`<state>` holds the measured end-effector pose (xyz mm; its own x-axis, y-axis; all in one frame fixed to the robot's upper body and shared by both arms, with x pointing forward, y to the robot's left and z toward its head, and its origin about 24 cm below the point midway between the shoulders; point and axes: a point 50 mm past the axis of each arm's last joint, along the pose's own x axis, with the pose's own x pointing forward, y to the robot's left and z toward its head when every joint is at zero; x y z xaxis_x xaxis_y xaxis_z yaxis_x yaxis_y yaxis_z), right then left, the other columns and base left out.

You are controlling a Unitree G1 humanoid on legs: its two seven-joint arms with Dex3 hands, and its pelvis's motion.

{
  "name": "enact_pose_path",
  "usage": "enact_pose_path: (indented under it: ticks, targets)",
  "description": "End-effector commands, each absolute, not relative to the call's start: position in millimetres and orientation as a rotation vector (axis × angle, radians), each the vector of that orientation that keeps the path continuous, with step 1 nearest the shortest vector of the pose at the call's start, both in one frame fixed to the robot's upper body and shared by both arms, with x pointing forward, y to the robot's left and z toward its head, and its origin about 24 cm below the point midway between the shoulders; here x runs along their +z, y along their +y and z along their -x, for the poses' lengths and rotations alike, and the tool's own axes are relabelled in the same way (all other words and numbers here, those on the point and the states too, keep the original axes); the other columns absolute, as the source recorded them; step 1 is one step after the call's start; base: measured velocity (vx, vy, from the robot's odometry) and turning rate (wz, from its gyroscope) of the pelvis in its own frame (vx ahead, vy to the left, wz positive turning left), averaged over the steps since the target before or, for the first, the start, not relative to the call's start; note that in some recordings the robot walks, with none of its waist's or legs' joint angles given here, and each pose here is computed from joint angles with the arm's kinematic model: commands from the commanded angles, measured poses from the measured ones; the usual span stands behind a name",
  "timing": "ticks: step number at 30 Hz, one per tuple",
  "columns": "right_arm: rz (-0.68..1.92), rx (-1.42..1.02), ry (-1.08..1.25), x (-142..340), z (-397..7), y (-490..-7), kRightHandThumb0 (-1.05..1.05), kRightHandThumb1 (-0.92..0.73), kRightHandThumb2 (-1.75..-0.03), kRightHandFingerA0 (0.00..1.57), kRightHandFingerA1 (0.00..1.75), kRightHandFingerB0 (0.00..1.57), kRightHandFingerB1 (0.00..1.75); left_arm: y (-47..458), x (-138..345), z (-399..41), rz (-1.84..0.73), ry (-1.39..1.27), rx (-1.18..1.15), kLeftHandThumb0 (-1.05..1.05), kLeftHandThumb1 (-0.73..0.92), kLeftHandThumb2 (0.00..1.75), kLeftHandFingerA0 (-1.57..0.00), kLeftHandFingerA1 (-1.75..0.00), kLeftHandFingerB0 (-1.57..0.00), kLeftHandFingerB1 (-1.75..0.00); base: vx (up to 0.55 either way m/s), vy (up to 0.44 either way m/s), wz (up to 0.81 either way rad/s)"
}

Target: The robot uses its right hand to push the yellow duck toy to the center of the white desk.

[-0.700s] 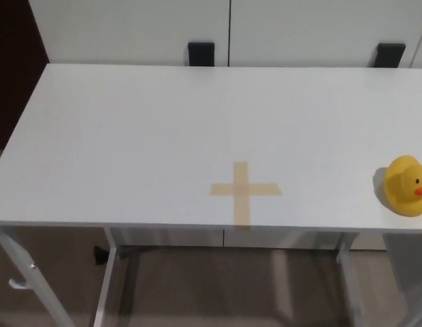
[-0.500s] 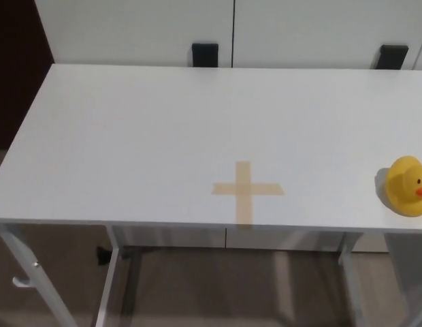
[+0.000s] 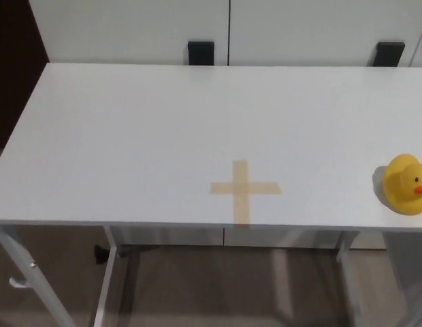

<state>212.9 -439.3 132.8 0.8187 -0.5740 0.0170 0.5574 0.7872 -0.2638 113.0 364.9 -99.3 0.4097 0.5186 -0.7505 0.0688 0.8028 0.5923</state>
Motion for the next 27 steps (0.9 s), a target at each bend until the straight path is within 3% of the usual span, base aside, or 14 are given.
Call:
enact_pose_path:
  ticks: [1,2,3,4,5,8,9,11,12,13,14,15,16,27]
  targets:
    - [0.206,-0.589,0.033,143,-239,-416,-0.79,-0.84,-0.66,0.22,0.49,0.21,0.36,369,-98,-109,-0.621,1.123,0.316,-0.08,0.49,1.07,-0.92,-0.93,-0.94,-0.94,0.01,-0.004,0.08]
    - [0.204,-0.546,-0.02,147,-251,-402,-0.72,-0.9,-0.67,0.19,0.35,0.14,0.27,369,-97,-109,-0.625,1.122,0.312,-0.11,0.51,1.05,-0.92,-0.91,-0.91,-0.91,0.0,0.0,0.0]
    - [0.208,-0.508,-0.054,149,-261,-391,-0.72,-0.9,-0.67,0.19,0.35,0.14,0.27,369,-97,-110,-0.629,1.122,0.306,-0.11,0.51,1.05,-0.92,-0.91,-0.91,-0.91,0.0,0.0,0.0]
    - [0.206,-0.494,-0.065,150,-266,-386,-0.35,-0.55,-1.11,0.0,0.5,0.0,0.49,369,-97,-111,-0.63,1.121,0.307,-0.13,0.51,1.02,-0.92,-0.91,-0.92,-0.91,0.0,0.0,0.0]
    - [0.218,-0.457,-0.068,147,-274,-377,-0.76,-0.74,-1.08,0.11,0.49,0.0,0.34,369,-97,-111,-0.629,1.119,0.307,-0.09,0.55,0.95,-0.9,-0.84,-0.93,-0.88,0.0,0.0,0.0]
    - [0.243,-0.412,-0.066,142,-281,-369,-0.76,-0.74,-1.08,0.11,0.49,0.0,0.34,368,-97,-111,-0.63,1.12,0.304,-0.09,0.55,0.95,-0.9,-0.84,-0.93,-0.88,0.0,0.0,0.0]
    - [0.248,-0.403,-0.068,139,-284,-366,-0.34,-0.6,-1.16,0.0,0.5,0.0,0.5,368,-97,-110,-0.63,1.121,0.304,-0.12,0.56,0.87,-0.9,-0.85,-0.92,-0.88,0.0,0.0,0.0]
    - [0.256,-0.389,-0.072,136,-288,-362,-0.34,-0.6,-1.16,0.0,0.5,0.0,0.5,368,-98,-110,-0.631,1.122,0.305,-0.12,0.56,0.87,-0.9,-0.85,-0.92,-0.88,0.0,0.0,0.0]
    - [0.269,-0.367,-0.055,131,-291,-359,-0.77,-0.76,-1.09,0.07,0.48,0.05,0.39,368,-98,-109,-0.627,1.12,0.309,-0.11,0.55,0.89,-0.93,-0.91,-0.93,-0.9,0.0,0.0,0.0]
    - [0.28,-0.35,-0.042,128,-293,-357,-0.77,-0.76,-1.09,0.07,0.48,0.05,0.39,369,-98,-109,-0.624,1.118,0.311,-0.11,0.55,0.89,-0.93,-0.91,-0.93,-0.9,0.0,0.0,0.0]
    - [0.286,-0.342,-0.027,121,-295,-354,-0.35,-0.56,-1.15,0.01,0.5,0.0,0.5,369,-98,-108,-0.621,1.12,0.311,-0.11,0.57,0.89,-0.92,-0.89,-0.94,-0.9,0.0,0.0,0.0]
    - [0.289,-0.34,-0.015,113,-298,-351,-0.35,-0.56,-1.15,0.01,0.5,0.0,0.5,369,-98,-108,-0.619,1.122,0.31,-0.11,0.57,0.89,-0.92,-0.89,-0.94,-0.9,0.0,0.0,0.0]
    - [0.288,-0.341,-0.01,110,-298,-350,-0.81,-0.92,-0.72,0.19,0.43,0.11,0.33,368,-98,-107,-0.62,1.124,0.307,-0.11,0.57,0.91,-0.91,-0.87,-0.93,-0.89,0.0,0.0,0.0]
    - [0.294,-0.264,0.135,67,-299,-330,-0.75,-0.92,-0.78,0.24,0.43,0.09,0.3,367,-100,-102,-0.619,1.145,0.29,-0.11,0.57,0.92,-0.89,-0.82,-0.92,-0.89,0.0,0.0,0.0]
